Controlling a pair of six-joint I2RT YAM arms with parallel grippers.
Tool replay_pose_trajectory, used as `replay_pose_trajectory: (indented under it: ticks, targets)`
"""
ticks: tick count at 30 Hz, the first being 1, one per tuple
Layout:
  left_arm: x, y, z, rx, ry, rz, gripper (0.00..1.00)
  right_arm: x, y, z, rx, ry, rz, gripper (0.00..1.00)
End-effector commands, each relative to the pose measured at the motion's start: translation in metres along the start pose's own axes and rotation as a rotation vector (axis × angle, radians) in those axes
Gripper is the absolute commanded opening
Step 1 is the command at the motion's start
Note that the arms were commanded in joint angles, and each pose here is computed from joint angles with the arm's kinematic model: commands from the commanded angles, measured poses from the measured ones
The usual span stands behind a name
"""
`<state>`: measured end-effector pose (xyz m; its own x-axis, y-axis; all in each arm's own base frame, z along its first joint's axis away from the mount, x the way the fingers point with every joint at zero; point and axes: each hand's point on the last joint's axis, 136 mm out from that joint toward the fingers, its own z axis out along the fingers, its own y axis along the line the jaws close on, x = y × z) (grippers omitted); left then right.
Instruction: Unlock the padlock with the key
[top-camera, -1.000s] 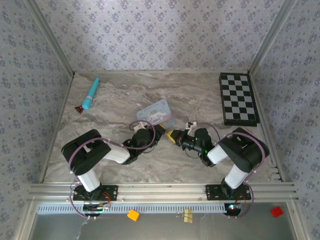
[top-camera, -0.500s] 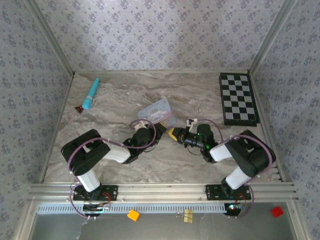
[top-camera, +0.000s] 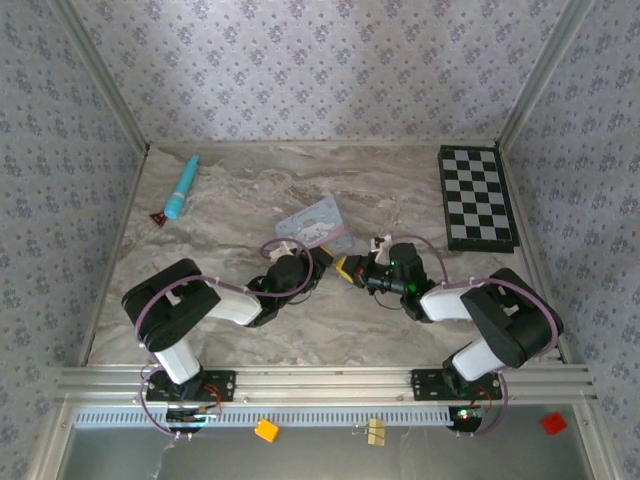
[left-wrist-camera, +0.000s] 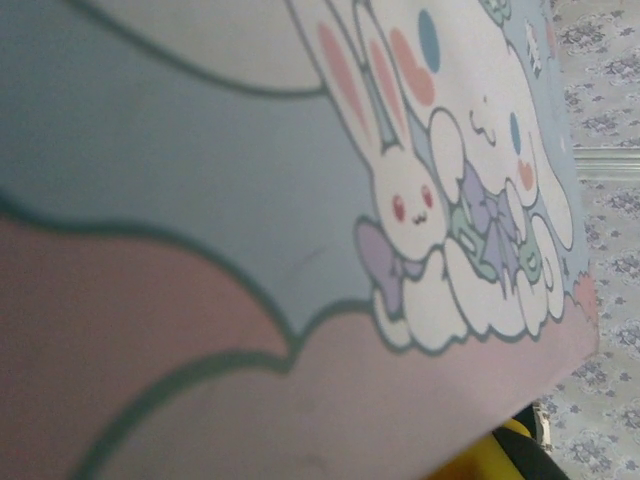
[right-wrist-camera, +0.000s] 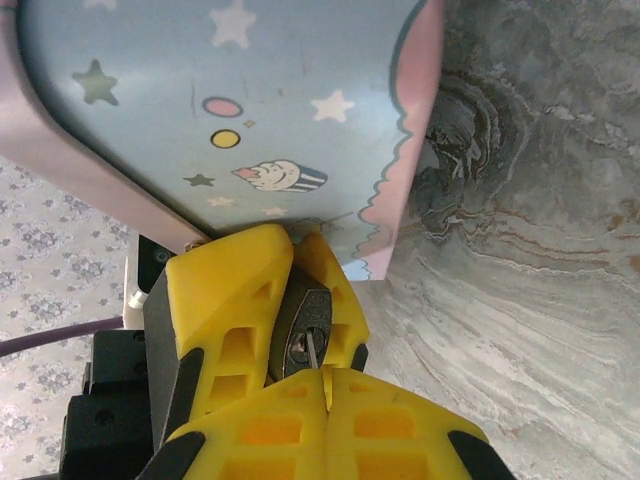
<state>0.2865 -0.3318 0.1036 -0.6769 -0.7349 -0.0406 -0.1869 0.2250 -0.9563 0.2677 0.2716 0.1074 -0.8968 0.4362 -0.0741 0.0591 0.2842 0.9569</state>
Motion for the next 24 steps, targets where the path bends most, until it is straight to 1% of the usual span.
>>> replay_pose_trajectory:
  ticks: [1,3,5,10,12,17,24]
  targets:
    - [0.122,-0.077,-0.034,0.240,0.487,0.034,0.00,-0.003,0.080,0.016,-0.207,-0.008,-0.154,0.00]
    - [0.123,-0.079,-0.034,0.244,0.488,0.035,0.00,0.000,0.080,0.017,-0.207,-0.002,-0.156,0.00]
    - [0.124,-0.080,-0.034,0.248,0.491,0.037,0.00,-0.004,0.077,0.014,-0.203,-0.013,-0.149,0.00]
    - [0.125,-0.082,-0.035,0.250,0.498,0.039,0.00,-0.043,0.052,-0.003,-0.172,-0.096,-0.096,0.00]
    - [0.125,-0.082,-0.035,0.249,0.498,0.041,0.00,-0.050,0.050,-0.006,-0.172,-0.107,-0.092,0.00]
    - [0.128,-0.086,-0.036,0.258,0.509,0.045,0.00,-0.051,0.051,-0.003,-0.168,-0.101,-0.097,0.00]
    - [0.130,-0.089,-0.037,0.262,0.520,0.049,0.00,-0.066,0.031,-0.007,-0.142,-0.131,-0.072,0.00]
